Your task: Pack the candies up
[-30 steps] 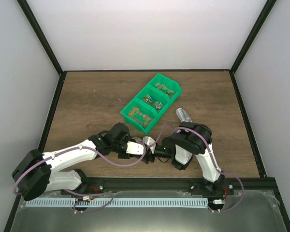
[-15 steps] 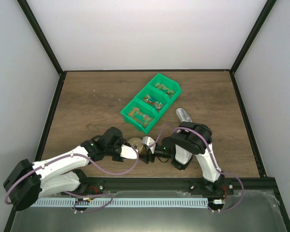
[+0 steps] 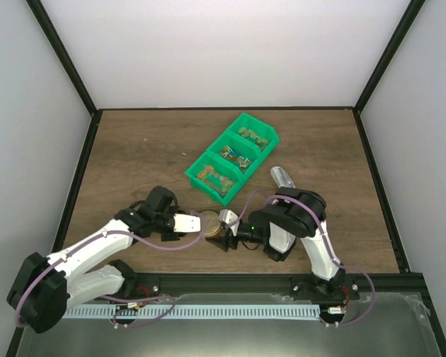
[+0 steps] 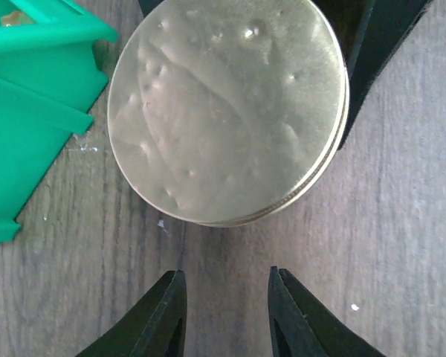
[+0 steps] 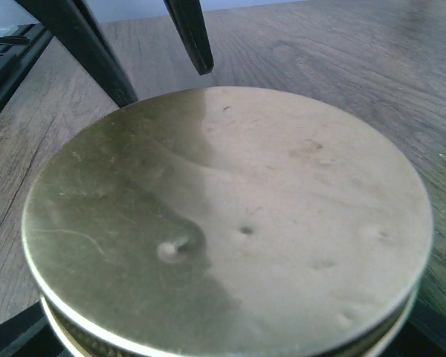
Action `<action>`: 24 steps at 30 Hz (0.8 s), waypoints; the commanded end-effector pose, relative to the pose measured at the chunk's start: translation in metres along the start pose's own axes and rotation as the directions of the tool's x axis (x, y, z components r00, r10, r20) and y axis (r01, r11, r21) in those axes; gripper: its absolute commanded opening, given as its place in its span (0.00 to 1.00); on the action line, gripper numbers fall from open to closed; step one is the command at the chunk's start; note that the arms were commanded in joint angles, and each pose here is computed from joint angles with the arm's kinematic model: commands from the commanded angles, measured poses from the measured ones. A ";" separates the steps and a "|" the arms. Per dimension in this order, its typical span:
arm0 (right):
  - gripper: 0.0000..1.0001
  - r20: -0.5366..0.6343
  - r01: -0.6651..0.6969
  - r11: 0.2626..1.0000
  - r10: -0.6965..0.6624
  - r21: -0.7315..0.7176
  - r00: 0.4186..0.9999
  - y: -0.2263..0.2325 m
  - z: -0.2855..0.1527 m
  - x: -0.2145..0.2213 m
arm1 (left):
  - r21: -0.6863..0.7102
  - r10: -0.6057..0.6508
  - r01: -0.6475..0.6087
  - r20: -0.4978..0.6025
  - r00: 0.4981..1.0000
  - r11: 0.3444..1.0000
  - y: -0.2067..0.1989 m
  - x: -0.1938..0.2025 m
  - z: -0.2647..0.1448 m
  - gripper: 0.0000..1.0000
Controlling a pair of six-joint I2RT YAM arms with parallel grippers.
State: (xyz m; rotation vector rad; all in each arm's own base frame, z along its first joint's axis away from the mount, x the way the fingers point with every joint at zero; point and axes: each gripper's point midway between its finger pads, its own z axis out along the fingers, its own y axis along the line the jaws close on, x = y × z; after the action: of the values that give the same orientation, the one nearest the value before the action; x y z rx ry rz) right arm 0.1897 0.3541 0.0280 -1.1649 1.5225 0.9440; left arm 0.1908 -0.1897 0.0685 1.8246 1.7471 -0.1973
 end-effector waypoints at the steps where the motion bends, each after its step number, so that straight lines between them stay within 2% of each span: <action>1: 0.38 -0.098 -0.057 0.997 0.052 -0.050 0.994 0.014 -0.004 0.028 | 0.037 -0.048 0.048 -0.001 0.999 0.998 -0.008 -0.003 -0.013 0.39; 2: 0.38 -0.098 -0.059 0.997 0.054 -0.045 0.994 0.013 -0.003 0.028 | 0.039 -0.063 0.061 0.041 0.997 0.997 -0.004 -0.015 -0.019 0.52; 3: 0.38 -0.101 -0.062 0.997 0.058 -0.043 0.993 0.013 -0.002 0.029 | 0.045 -0.086 0.082 0.089 0.992 0.996 -0.002 -0.028 -0.024 0.59; 5: 0.38 -0.107 -0.072 0.997 0.068 -0.036 0.992 0.011 -0.001 0.030 | 0.060 -0.116 0.108 0.153 0.981 0.992 -0.001 -0.052 -0.030 0.60; 11: 0.38 -0.107 -0.080 0.996 0.076 -0.029 0.991 0.010 0.001 0.031 | 0.103 -0.124 0.109 0.157 0.980 0.989 -0.020 -0.077 -0.008 0.54; 17: 0.38 -0.106 -0.078 0.997 0.074 -0.029 0.992 0.009 0.001 0.030 | 0.077 -0.060 0.049 0.155 0.986 0.996 -0.022 -0.080 0.008 0.54; 21: 0.37 -0.105 -0.074 0.997 0.070 -0.038 0.992 0.011 0.000 0.030 | 0.026 -0.042 0.040 0.101 0.994 0.999 -0.011 -0.072 0.019 0.38; 24: 0.37 -0.105 -0.070 0.997 0.065 -0.042 0.992 0.012 -0.001 0.030 | 0.022 0.019 -0.021 0.066 0.998 1.000 -0.018 -0.058 0.024 0.33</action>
State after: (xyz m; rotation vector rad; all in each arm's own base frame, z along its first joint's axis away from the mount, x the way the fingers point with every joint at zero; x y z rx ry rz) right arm 0.1890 0.3560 0.0287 -1.1609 1.5276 0.9634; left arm 0.1684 -0.2598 0.0820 1.7937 1.7328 -0.3633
